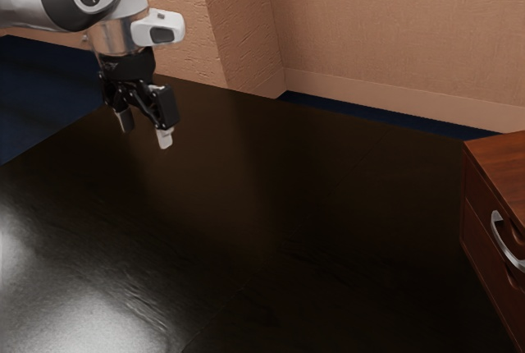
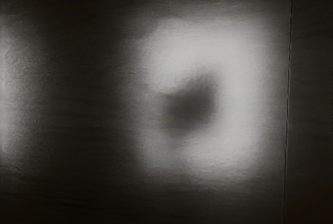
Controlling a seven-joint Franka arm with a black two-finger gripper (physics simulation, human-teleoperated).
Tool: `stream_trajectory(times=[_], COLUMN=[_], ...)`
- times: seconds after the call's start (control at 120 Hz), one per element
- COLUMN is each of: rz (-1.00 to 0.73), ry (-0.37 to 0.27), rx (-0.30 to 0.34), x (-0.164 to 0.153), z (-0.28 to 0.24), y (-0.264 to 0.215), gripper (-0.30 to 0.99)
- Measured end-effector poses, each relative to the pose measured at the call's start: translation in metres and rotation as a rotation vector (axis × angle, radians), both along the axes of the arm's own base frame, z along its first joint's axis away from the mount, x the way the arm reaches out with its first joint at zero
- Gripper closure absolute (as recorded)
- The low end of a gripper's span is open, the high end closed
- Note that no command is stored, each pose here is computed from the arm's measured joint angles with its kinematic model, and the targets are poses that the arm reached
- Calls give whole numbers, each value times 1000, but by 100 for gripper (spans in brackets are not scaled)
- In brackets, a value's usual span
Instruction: Pull the drawer handle with one arm to open the drawer
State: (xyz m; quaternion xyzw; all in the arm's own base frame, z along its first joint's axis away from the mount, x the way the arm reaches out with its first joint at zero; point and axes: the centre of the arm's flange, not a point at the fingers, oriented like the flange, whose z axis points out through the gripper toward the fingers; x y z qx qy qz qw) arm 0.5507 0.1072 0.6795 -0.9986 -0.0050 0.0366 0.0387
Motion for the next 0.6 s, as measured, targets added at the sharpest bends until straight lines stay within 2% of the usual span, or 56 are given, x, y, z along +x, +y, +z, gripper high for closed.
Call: stream_trajectory(times=[0.233,0.283,0.358,0.4,0.5,0.6], rz=[-11,3,24,51,125,204], ry=[-80,-126,-237,-264,-266,-189], rx=[-25,-22,-16,-26,-65,-162], x=[-2,-12,-41,-52,-64,-49], z=[15,40,101,117,125,90], y=[14,16,11,9,2,-7], gripper=[0,0,0,0,0,0])
